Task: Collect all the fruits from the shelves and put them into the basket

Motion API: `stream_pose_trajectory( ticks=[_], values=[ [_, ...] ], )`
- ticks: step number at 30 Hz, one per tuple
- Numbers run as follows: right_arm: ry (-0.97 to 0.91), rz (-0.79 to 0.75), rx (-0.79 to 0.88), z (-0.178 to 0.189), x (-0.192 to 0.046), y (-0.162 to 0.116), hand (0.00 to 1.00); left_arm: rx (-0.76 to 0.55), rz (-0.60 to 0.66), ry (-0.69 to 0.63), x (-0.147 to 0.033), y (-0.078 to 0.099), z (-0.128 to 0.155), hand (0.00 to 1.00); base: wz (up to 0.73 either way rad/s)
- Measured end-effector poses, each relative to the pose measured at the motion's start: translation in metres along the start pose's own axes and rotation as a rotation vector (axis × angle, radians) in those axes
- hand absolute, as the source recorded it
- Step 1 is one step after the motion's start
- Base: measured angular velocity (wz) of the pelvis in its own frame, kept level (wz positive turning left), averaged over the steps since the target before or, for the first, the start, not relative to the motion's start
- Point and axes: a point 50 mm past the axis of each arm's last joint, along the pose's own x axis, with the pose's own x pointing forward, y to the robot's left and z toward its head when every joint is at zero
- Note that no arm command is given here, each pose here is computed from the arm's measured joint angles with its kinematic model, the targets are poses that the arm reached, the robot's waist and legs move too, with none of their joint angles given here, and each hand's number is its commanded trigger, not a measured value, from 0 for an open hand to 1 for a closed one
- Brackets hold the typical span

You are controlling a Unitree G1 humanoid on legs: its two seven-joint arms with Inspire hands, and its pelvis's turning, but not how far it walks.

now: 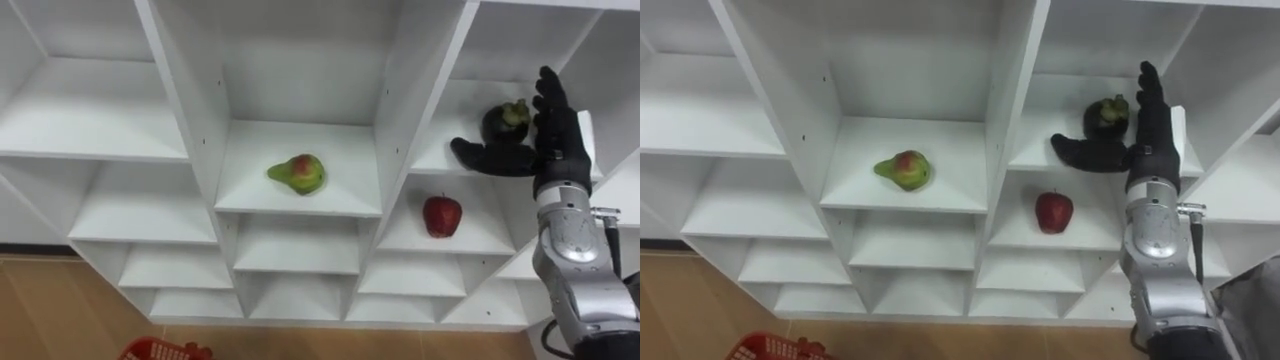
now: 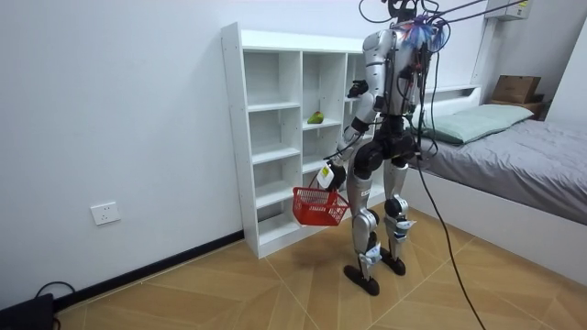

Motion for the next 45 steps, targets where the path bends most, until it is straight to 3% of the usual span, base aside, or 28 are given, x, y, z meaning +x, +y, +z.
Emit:
stream_pose_trajectory(
  ticks=[35,36,38,39,45],
  values=[
    [0.127,0.056,-0.099,-0.035,0.0,-0.007,0.0,-0.005,0.01,0.041,-0.002,-0.001,-0.008,1.0,0.02],
    [0.128,0.056,-0.099,-0.035,0.0,-0.007,0.42,-0.004,0.009,0.045,-0.002,-0.001,-0.008,1.0,0.0],
    [0.125,0.06,-0.12,-0.036,0.0,-0.007,0.96,-0.004,0.009,0.051,-0.002,-0.001,-0.01,1.0,0.0],
    [0.123,0.062,-0.126,-0.036,0.0,-0.006,1.0,-0.004,0.01,0.051,-0.002,-0.001,-0.01,1.0,0.0],
    [0.117,0.029,-0.127,-0.037,0.0,-0.013,1.0,-0.004,0.015,0.05,-0.002,0.0,-0.01,1.0,0.0]
  ],
)
